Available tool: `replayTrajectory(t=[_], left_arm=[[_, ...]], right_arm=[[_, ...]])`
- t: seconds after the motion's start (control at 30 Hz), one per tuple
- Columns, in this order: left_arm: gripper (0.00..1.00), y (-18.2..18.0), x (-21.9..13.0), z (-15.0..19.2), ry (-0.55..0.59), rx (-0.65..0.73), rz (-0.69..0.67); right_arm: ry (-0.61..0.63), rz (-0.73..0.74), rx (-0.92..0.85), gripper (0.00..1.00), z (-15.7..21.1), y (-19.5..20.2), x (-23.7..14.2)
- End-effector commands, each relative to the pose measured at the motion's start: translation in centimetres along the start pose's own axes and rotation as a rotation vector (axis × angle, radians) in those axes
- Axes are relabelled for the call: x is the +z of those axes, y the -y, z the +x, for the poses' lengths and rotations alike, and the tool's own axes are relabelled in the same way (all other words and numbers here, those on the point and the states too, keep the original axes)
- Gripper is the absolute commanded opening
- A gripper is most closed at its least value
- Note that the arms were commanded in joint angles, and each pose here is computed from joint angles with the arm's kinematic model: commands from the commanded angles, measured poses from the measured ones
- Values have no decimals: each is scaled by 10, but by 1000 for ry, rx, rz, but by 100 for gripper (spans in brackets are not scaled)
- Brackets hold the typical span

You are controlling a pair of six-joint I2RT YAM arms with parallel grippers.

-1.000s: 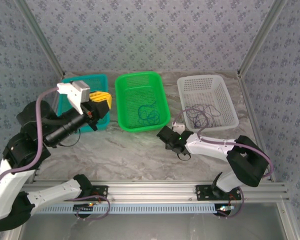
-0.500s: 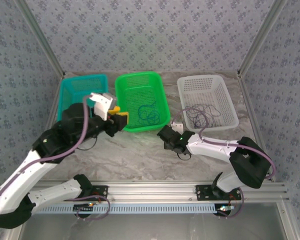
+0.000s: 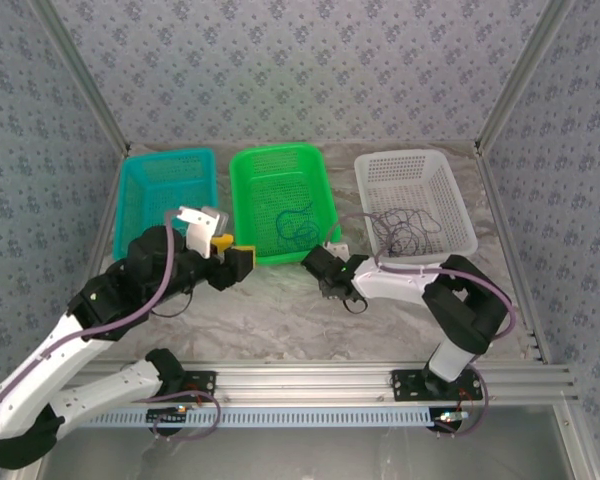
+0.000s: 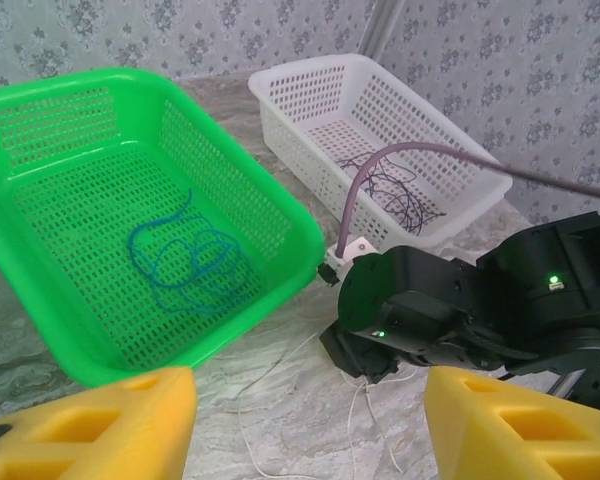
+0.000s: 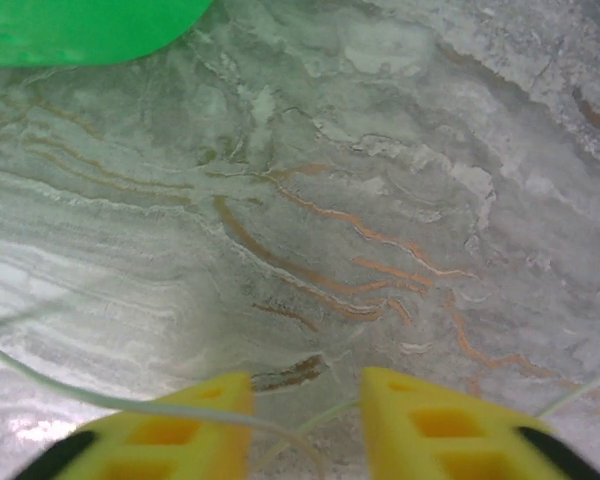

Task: Untangle the cables

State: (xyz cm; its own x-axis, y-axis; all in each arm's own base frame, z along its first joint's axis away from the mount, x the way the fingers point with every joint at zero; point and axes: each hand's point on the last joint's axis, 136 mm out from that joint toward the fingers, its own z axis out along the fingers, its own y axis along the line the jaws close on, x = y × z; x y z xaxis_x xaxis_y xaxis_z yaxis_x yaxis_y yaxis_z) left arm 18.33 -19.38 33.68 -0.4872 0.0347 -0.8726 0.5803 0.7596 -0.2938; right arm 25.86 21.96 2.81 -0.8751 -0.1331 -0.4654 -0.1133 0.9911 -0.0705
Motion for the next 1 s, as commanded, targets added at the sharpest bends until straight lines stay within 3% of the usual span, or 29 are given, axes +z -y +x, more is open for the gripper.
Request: replayTrajectory(t=[0.0, 0.27, 0.47, 0.6, 0.97], left_arm=[[62, -3, -4, -5, 25, -18, -14], [64, -4, 13, 10, -18, -39, -8], [65, 6, 42, 38, -137, -111, 46], [65, 8, 56, 53, -143, -187, 81], [66, 21, 101, 102, -253, -387, 186]], right_arm=[[50, 29, -17, 26, -11, -1, -14], [146, 161, -77, 6, -14, 28, -71], [291, 81, 23, 4, -38, 43, -119], [387, 45, 79, 3, -51, 54, -145], [561, -61, 122, 1, -66, 60, -184]])
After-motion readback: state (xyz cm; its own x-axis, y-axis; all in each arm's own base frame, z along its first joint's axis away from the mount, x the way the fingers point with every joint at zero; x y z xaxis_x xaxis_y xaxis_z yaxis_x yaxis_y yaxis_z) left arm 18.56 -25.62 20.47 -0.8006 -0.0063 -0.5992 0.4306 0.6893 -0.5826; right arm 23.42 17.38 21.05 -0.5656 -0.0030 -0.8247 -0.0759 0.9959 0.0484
